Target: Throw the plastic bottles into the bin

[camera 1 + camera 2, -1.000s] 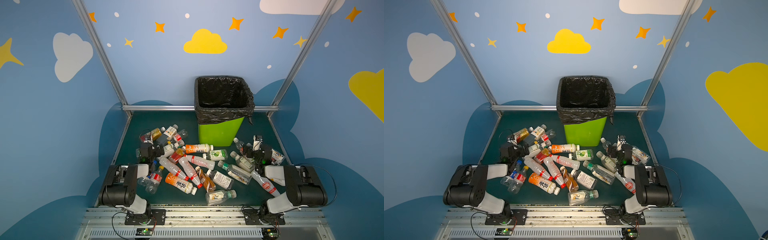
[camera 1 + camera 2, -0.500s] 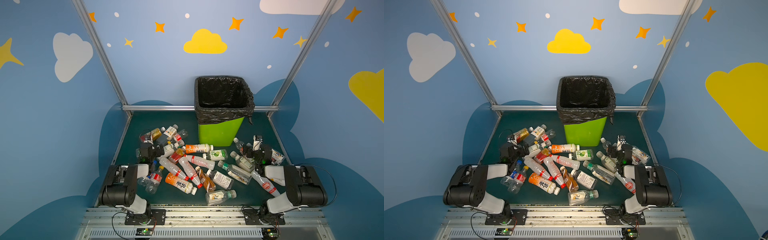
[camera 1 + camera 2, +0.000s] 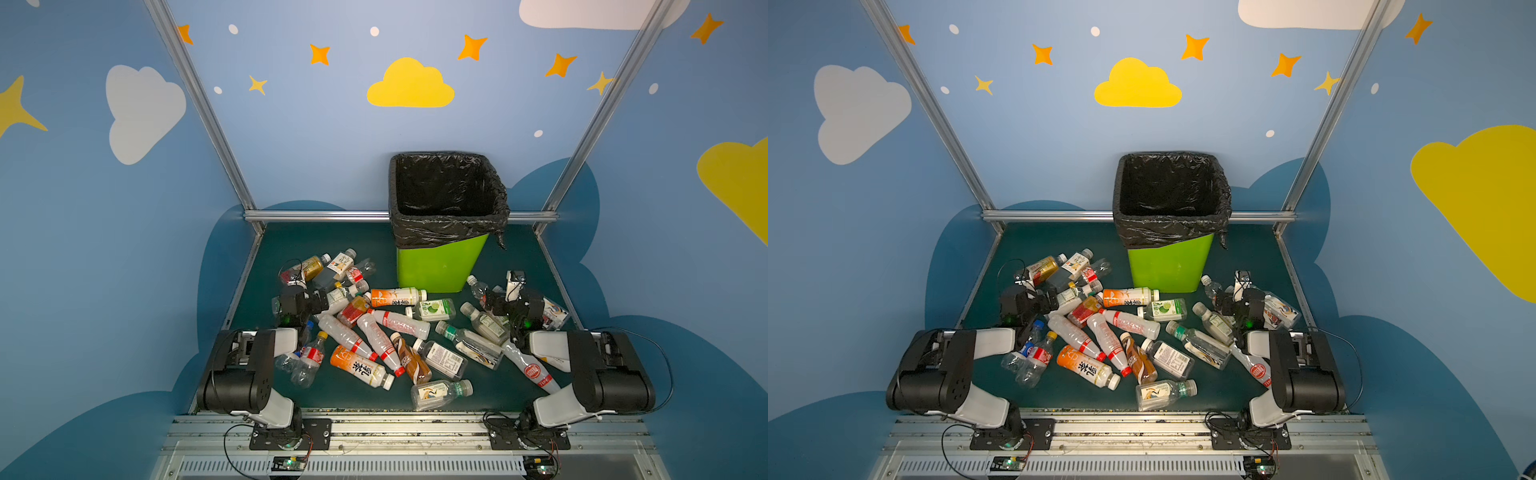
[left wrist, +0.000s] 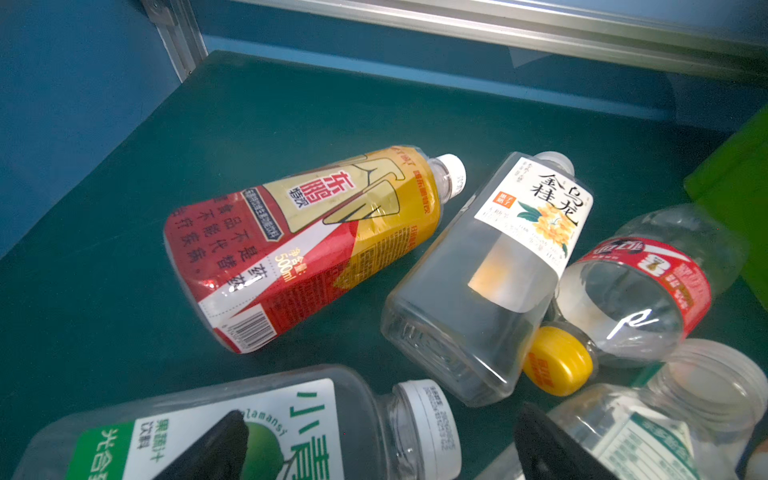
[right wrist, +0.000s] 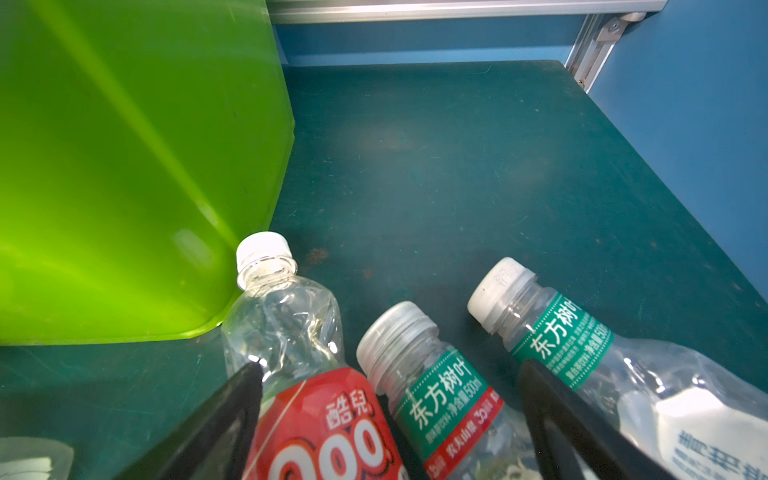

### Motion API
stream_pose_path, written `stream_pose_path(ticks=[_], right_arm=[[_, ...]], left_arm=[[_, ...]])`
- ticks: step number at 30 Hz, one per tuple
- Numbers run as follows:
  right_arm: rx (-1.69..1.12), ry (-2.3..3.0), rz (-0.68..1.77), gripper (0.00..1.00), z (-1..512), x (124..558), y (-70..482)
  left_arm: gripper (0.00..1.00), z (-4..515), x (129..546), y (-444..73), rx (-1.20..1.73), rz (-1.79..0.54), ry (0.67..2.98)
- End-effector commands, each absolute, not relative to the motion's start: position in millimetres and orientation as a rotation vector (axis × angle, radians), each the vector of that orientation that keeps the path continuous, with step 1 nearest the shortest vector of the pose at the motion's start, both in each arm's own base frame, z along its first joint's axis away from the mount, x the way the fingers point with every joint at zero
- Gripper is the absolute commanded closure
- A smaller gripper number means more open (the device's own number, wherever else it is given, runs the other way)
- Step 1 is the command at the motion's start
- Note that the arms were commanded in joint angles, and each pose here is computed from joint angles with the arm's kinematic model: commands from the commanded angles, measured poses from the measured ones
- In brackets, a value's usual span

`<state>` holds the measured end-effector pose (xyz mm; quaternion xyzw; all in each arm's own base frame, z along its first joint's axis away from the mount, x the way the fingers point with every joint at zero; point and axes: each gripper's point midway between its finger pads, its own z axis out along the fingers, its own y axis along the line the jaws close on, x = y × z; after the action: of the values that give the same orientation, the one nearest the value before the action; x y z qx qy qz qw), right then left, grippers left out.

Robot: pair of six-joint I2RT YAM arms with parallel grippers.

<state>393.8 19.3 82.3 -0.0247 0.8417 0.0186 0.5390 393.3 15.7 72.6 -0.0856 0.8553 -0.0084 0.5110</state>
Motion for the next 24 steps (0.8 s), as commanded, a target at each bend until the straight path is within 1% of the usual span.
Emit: stream_pose_path(ticks=[1, 12, 17, 20, 22, 24], right_arm=[[-0.061, 1.975, 0.041, 0.04, 91, 396, 20], [-0.054, 1.978, 0.063, 0.04, 90, 396, 18], [-0.038, 1.966, 0.092, 0.12, 93, 395, 16], [-0.028, 1.996, 0.092, 0.12, 99, 398, 15], [-0.006, 2.054, 0.102, 0.13, 104, 398, 13], [0.010, 2.123, 0.133, 0.19, 110, 395, 14]], left_arm=[[0.00, 81, 394, 18, -0.205, -0.007, 2.035], [0.00, 80, 395, 19, -0.212, -0.051, 2.042], [0.00, 82, 395, 23, -0.233, -0.042, 2.038], [0.02, 94, 398, 38, -0.338, 0.014, 2.053], [0.03, 100, 400, 44, -0.353, 0.039, 2.135], [0.03, 110, 402, 45, -0.321, 0.070, 2.208]])
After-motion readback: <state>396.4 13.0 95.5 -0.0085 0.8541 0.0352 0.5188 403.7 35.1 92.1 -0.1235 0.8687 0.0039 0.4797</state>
